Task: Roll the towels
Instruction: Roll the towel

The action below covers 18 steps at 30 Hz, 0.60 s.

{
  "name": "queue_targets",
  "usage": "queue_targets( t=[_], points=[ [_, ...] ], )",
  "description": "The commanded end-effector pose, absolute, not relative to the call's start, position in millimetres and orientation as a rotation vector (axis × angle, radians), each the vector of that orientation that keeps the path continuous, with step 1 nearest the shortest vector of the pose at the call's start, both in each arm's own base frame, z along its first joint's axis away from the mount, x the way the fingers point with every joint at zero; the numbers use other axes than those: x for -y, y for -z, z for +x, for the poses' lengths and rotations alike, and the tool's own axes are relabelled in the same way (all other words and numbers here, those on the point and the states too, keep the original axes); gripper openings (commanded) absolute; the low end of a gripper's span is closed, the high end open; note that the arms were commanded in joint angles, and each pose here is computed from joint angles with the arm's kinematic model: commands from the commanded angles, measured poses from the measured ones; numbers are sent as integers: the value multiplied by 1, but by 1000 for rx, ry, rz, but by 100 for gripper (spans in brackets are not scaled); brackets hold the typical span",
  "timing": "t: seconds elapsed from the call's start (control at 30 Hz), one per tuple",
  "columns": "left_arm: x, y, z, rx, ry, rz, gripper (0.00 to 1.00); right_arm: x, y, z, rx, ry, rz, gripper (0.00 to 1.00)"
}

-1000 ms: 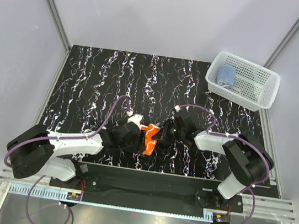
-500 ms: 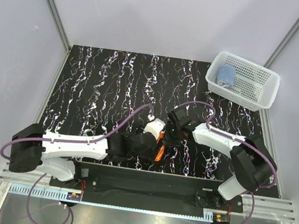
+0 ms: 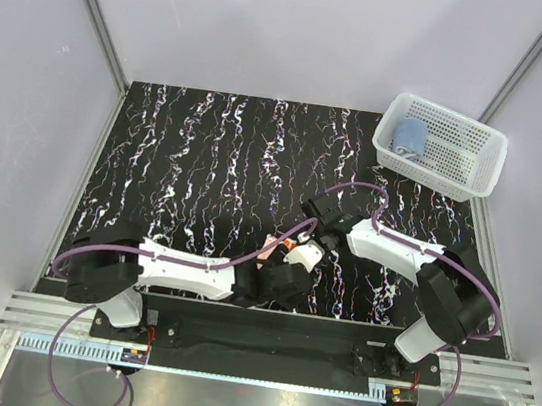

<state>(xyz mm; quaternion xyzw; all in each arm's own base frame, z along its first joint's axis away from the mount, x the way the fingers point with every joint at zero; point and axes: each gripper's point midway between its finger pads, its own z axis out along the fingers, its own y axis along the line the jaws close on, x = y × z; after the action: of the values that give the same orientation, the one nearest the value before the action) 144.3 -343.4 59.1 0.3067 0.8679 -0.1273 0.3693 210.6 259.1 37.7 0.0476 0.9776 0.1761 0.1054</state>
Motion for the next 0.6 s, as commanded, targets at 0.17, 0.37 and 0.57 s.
queue_targets(
  t=[0.17,0.37,0.57],
  points=[
    [361,-45,155,-2224,303,707,65,-263,-48,206,-2901,-530,119,16],
    [348,-34,153,-2254,265,676,46,-267,-50,206,-2913,-543,106,17],
    [331,-30,150,-2268,258,653,21,-267,-54,207,-2915,-535,98,25]
  ],
)
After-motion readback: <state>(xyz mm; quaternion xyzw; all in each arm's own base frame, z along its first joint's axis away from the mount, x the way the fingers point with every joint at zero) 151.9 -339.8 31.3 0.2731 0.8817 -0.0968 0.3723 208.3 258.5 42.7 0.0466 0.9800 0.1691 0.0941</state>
